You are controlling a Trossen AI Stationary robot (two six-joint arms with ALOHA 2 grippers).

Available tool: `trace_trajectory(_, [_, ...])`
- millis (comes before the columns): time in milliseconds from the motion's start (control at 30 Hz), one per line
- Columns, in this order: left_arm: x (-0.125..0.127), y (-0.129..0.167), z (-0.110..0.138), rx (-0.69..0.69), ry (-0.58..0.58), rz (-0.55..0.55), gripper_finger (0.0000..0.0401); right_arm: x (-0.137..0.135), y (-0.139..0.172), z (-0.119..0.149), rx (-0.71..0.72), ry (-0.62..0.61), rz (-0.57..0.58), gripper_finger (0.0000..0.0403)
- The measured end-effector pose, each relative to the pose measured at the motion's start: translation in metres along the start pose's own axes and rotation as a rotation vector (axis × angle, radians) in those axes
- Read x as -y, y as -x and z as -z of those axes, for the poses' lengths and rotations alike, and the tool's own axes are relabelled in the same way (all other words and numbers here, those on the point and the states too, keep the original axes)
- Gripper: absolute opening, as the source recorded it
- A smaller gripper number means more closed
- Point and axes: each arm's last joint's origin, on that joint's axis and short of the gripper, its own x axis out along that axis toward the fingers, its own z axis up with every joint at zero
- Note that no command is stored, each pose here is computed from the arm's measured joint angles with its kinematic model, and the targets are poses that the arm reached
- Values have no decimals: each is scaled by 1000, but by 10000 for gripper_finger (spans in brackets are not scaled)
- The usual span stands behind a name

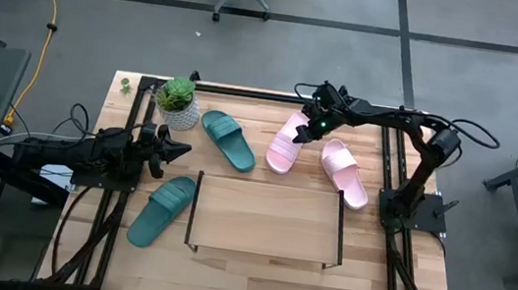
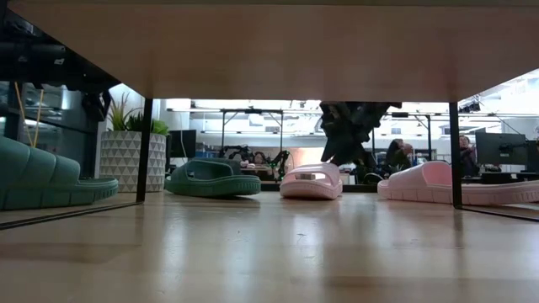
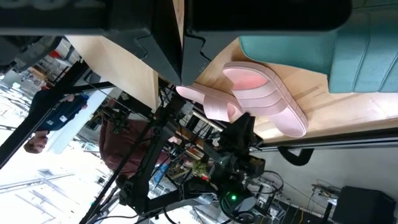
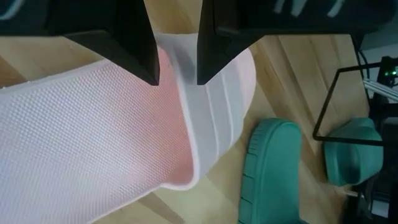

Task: Pick and place slides into the shelf
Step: Put the left pink slide on the shelf

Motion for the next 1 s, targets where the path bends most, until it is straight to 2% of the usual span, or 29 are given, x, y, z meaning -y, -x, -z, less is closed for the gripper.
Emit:
trace_trajectory(167, [0,0,0,0,0,0,1,1,-6,2,-32,-2,-39,98])
trace_trajectory(467, [0,0,0,0,0,0,1,-2,-8,2,-32,27,-41,96])
trace_trajectory(567, [0,0,0,0,0,0,1,-2,-8,2,-31,34,-39,80])
trace_trajectory(767, [0,0,0,0,0,0,1,-2,-8,2,-30,36,-39,12])
trace_trajectory(1000, [0,0,0,0,0,0,1,-1,-7,1,-18,44,-11,6])
